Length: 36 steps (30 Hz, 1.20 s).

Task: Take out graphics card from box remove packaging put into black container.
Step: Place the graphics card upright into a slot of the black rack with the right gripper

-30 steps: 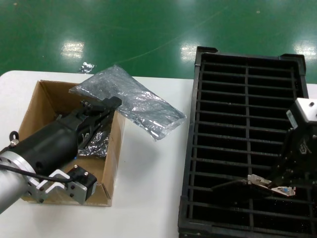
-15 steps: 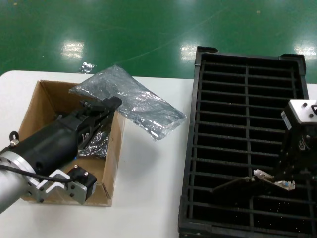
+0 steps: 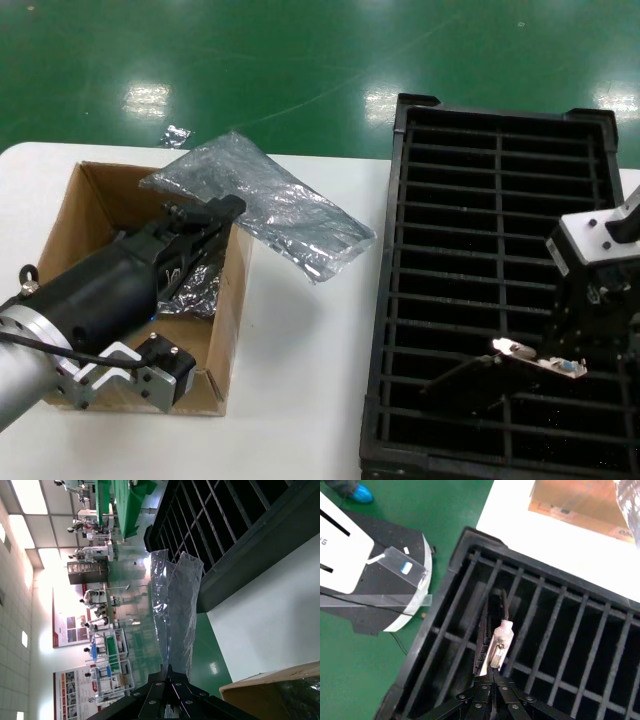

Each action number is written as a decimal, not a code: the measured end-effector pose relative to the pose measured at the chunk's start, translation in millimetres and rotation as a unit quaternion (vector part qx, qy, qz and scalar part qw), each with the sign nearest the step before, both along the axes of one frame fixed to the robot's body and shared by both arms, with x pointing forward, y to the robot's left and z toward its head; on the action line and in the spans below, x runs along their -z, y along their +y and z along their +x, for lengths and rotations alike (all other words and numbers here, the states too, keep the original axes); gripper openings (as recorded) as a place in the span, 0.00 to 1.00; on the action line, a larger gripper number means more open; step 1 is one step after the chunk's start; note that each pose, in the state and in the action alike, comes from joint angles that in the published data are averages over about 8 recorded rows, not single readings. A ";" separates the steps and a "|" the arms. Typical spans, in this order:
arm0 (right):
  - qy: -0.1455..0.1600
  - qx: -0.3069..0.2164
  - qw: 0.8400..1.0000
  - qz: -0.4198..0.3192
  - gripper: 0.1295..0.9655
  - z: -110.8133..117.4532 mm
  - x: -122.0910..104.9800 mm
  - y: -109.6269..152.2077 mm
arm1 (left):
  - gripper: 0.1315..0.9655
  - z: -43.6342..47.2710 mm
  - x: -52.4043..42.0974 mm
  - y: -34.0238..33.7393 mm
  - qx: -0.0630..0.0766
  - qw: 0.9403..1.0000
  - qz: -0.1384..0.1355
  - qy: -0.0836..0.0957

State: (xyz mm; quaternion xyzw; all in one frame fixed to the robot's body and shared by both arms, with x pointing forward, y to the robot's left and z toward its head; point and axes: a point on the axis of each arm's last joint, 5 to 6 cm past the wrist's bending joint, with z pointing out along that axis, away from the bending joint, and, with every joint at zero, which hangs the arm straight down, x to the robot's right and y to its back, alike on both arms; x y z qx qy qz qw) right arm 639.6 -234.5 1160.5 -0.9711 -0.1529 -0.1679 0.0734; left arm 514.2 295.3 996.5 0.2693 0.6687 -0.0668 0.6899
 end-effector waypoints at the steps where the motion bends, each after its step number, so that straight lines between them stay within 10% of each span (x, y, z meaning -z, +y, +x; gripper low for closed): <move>1: 0.001 -0.002 1.000 0.001 0.00 -1.1 0.2 1.0 | 0.01 0.0 0.0 0.0 0.000 1.000 0.000 0.000; 36: 0.048 -0.007 0.998 0.048 0.01 0.4 10.9 13.8 | 0.01 0.0 0.0 0.0 0.000 1.000 0.000 0.000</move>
